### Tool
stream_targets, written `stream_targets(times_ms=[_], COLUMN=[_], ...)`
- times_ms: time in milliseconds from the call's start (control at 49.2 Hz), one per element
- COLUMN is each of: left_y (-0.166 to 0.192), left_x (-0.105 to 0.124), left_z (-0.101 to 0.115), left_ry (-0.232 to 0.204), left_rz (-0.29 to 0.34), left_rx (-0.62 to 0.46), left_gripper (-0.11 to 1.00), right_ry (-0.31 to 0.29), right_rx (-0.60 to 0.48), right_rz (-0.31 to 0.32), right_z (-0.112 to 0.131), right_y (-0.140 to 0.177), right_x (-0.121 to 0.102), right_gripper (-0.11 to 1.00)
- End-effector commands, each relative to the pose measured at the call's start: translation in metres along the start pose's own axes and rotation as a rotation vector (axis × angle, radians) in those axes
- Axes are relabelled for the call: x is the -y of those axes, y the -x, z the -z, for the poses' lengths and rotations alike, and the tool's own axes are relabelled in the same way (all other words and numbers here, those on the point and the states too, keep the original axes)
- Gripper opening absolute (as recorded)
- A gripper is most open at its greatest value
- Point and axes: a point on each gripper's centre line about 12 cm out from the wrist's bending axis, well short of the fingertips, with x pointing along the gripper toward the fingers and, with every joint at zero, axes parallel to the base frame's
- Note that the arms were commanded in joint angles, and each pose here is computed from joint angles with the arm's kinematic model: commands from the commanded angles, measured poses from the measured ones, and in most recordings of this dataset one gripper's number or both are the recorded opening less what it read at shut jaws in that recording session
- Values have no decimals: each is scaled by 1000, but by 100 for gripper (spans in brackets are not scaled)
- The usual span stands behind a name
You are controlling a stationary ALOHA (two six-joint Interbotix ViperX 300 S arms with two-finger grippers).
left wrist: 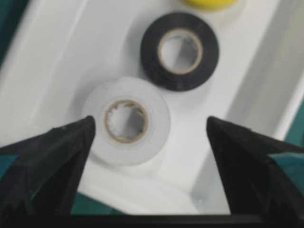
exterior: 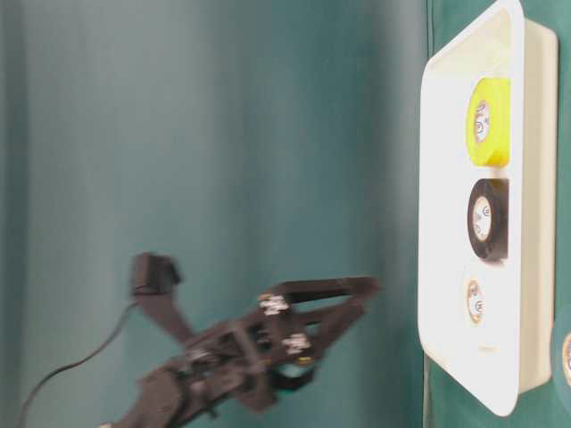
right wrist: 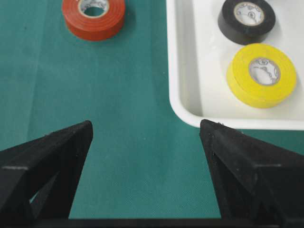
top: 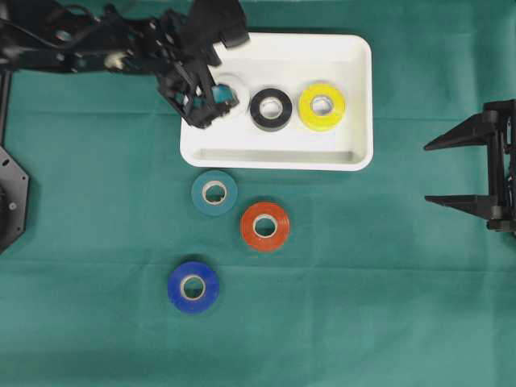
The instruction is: Pick up the tape from a random location and place it into the white case.
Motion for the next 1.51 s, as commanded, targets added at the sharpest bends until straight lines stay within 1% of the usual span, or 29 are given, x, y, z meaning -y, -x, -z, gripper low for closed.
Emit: stream_targets(times_ms=[0,203,305,468,590,692,936,997,1078,1159,1363,1485], left_y=[25,37,37,37,37,38,45,47,49,50,55,64], left_x=[0,0,1,13,31,50,115,126,132,132,128,124], left_z=[-17,-22,-21,-21,-21,-19,-6,-4,-3,-2,5,10], left_ry=[-3,-45,-48,-72,-105,-139,-263,-282,-292,-291,-294,-290], left_rz=[0,0,1,22,53,87,204,225,239,243,241,244], left_rx=[55,78,77,89,99,110,138,155,173,181,185,203], left_gripper=[97,97,97,97,97,97,97,97,97,97,97,97], right_ry=[-1,-3,-3,-1,-3,-1,-1,-1,0,-1,-3,-4], right_rx=[12,12,12,12,13,13,14,15,21,23,30,41], right_rz=[-3,-3,-3,-3,-4,-4,-3,-4,-5,-5,-5,-6], right_z=[-6,-6,-6,-6,-7,-7,-7,-7,-8,-9,-13,-18], right_y=[0,0,0,0,0,0,0,0,0,0,2,3], right_x=[-1,-1,-1,-1,-1,-1,-1,-1,-1,-1,-2,-2], right_gripper=[86,86,86,86,86,86,86,86,86,86,86,86])
